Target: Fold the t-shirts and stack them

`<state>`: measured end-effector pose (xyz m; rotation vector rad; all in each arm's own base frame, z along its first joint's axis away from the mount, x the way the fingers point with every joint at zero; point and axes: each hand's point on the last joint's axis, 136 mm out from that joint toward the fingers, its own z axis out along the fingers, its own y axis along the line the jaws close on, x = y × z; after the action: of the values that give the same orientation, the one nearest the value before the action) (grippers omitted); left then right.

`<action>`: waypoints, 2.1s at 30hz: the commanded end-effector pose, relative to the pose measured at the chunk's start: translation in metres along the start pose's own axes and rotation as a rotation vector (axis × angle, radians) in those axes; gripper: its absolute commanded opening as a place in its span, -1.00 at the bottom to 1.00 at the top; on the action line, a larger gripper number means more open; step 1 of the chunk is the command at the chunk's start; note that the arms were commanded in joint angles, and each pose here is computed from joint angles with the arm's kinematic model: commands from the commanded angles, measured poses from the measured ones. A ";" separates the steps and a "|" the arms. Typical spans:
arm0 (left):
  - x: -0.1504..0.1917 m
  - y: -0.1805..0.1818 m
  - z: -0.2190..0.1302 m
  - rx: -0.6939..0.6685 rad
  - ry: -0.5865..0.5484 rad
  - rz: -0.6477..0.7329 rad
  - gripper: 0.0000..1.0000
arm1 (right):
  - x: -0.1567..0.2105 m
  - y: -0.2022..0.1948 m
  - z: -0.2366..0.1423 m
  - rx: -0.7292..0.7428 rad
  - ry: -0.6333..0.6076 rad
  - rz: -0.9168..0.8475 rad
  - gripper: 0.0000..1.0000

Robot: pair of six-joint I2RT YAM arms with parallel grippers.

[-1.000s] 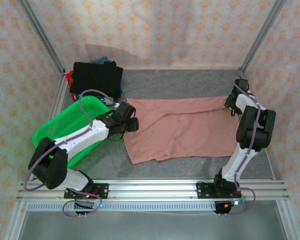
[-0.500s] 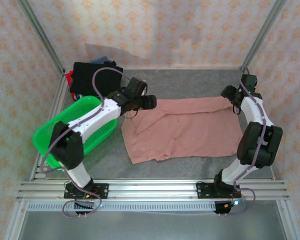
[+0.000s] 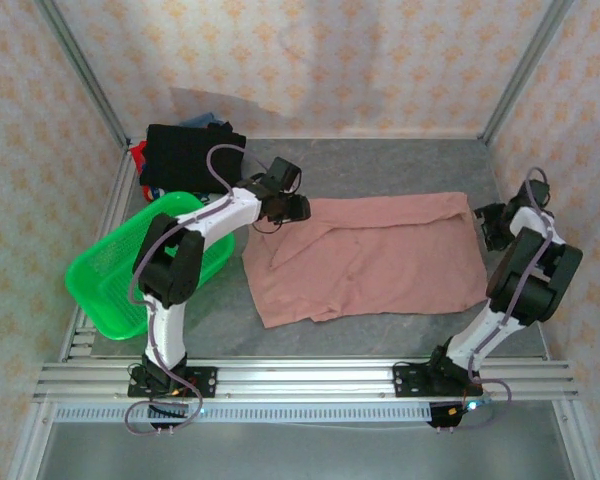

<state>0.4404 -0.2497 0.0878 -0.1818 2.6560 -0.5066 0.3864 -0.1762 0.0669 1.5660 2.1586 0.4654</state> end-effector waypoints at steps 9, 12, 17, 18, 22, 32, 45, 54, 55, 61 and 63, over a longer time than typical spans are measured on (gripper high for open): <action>-0.013 0.007 0.023 -0.020 -0.037 -0.065 -0.24 | -0.009 0.051 0.041 -0.319 0.113 0.308 0.25; -0.011 0.010 0.029 -0.032 -0.030 -0.074 -0.26 | -0.006 0.047 0.045 -0.299 0.132 0.335 0.23; -0.010 0.013 0.032 -0.045 -0.029 -0.075 -0.31 | 0.004 0.044 0.044 -0.277 0.182 0.373 0.19; -0.010 0.014 0.031 -0.048 -0.029 -0.073 -0.32 | 0.006 0.044 0.044 -0.275 0.193 0.381 0.18; -0.009 0.017 0.033 -0.054 -0.025 -0.075 -0.34 | 0.011 0.042 0.044 -0.258 0.225 0.390 0.17; -0.005 0.025 0.041 -0.093 0.004 -0.071 -0.41 | 0.004 0.036 0.057 -0.205 0.212 0.395 -0.52; 0.011 0.061 0.051 -0.258 0.077 -0.103 -0.52 | 0.002 0.008 0.042 0.017 0.187 0.129 -0.95; 0.011 0.060 0.047 -0.252 0.077 -0.079 -0.52 | 0.022 -0.034 0.043 0.218 0.208 0.009 -0.71; 0.009 0.058 0.045 -0.249 0.072 -0.073 -0.52 | 0.019 -0.038 0.040 0.244 0.189 0.005 -0.62; -0.005 0.042 0.025 -0.201 0.034 -0.039 -0.49 | 0.006 -0.015 0.023 0.146 0.092 -0.023 -0.07; -0.011 0.033 0.014 -0.174 0.013 -0.016 -0.44 | 0.004 -0.001 0.013 0.085 0.070 -0.043 0.04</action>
<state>0.4529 -0.2250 0.0296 -0.3006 2.7618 -0.2823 0.3939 -0.1652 0.0350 1.6210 2.3265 0.4873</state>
